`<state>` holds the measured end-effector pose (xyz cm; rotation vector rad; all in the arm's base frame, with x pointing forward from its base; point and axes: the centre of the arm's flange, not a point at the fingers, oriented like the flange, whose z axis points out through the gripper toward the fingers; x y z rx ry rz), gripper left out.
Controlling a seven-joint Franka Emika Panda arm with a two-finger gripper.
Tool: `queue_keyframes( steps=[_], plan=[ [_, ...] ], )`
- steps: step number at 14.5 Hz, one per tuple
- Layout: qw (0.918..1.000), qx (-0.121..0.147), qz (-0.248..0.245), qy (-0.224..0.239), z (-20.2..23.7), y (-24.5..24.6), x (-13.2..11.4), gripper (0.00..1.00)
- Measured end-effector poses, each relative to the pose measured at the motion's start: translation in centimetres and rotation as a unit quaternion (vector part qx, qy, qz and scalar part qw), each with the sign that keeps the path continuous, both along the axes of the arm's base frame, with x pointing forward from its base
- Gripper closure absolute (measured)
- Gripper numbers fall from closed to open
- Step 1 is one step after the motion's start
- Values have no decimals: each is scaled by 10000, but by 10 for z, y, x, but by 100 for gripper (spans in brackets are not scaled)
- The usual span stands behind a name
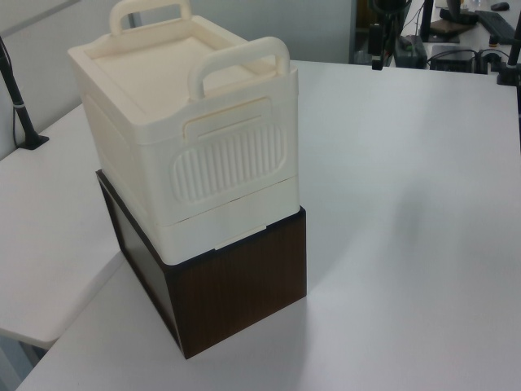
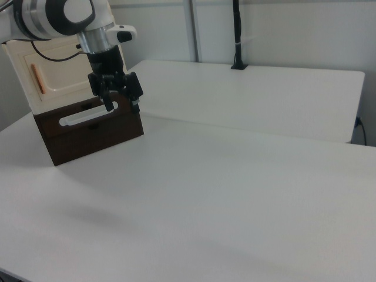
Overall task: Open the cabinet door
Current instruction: 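Move the gripper toward the edge of the cream cabinet door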
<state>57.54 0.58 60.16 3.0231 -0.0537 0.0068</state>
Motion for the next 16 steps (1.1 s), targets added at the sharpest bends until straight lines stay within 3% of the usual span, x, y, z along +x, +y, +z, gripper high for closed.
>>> queue_keyframes(
  steps=[11,16],
  plan=[
    [10000,25,57,18,-2,5,1,0],
    [9953,444,853,-131,15,73,-3,0]
  ],
)
